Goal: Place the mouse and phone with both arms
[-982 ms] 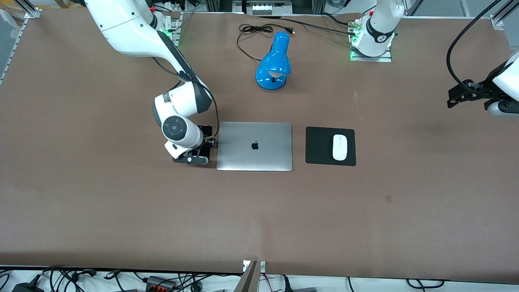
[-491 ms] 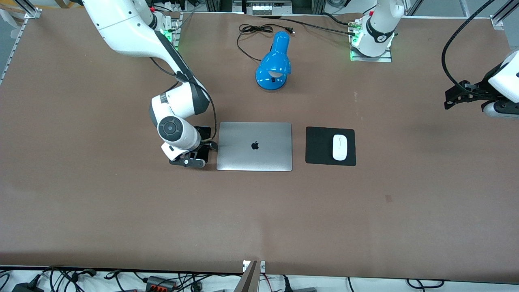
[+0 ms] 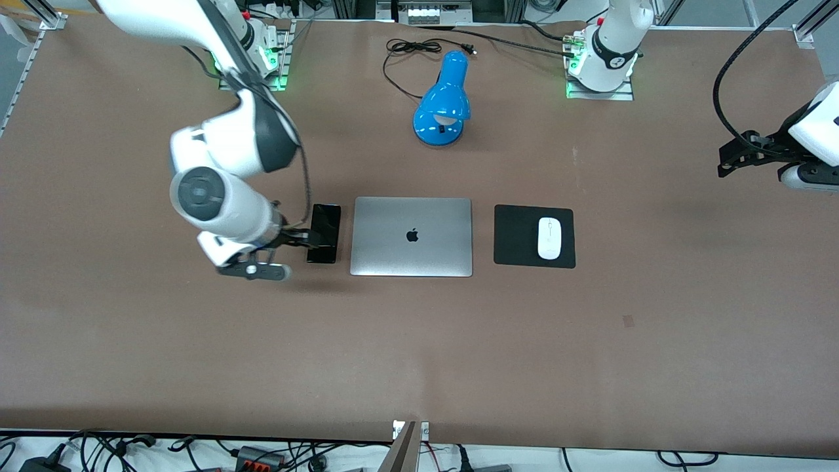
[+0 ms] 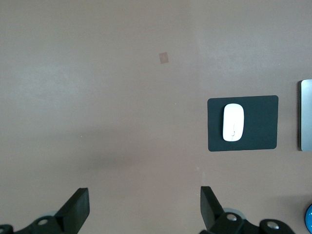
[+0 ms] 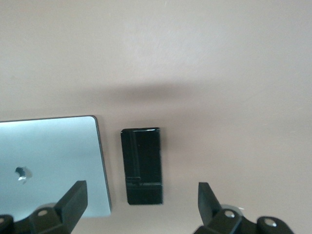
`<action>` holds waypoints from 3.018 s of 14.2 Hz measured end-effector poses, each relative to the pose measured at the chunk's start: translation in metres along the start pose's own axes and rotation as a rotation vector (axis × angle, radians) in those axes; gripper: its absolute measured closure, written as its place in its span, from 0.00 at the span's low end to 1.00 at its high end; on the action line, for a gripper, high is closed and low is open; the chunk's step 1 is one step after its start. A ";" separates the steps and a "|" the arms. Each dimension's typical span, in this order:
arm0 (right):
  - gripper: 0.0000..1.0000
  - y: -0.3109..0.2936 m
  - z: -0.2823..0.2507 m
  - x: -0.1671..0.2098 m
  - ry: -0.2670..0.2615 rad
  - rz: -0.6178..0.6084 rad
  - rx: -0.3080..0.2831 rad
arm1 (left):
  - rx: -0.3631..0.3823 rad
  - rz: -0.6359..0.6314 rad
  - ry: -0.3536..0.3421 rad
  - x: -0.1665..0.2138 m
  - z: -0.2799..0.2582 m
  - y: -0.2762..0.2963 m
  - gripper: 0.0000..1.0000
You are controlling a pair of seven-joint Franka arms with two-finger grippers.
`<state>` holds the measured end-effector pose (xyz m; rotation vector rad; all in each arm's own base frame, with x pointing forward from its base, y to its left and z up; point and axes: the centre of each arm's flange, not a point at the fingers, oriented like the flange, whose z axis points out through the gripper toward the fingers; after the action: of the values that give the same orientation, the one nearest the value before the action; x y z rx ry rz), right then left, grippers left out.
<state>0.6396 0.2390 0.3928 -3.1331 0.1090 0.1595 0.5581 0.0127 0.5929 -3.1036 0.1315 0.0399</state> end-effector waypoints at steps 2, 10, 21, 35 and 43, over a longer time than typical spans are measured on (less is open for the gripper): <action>0.00 0.028 -0.029 0.012 -0.006 -0.020 -0.009 | 0.000 0.000 0.000 0.000 0.000 0.000 0.00; 0.00 0.179 -0.161 0.014 0.089 -0.022 0.020 | 0.000 0.001 0.006 0.002 0.000 0.001 0.00; 0.00 0.272 -0.189 -0.006 0.136 -0.037 0.005 | 0.000 0.001 0.006 0.003 0.001 0.001 0.00; 0.00 0.273 -0.177 -0.084 0.108 -0.053 0.003 | 0.000 0.001 0.007 0.004 0.001 0.002 0.00; 0.00 0.271 -0.178 -0.084 0.110 -0.057 0.003 | 0.000 0.001 0.007 0.004 0.001 0.002 0.00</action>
<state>0.5552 -0.0265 0.5786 -3.1369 0.0198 -0.0130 0.5616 0.0109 0.5919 -3.1035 0.1336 0.0286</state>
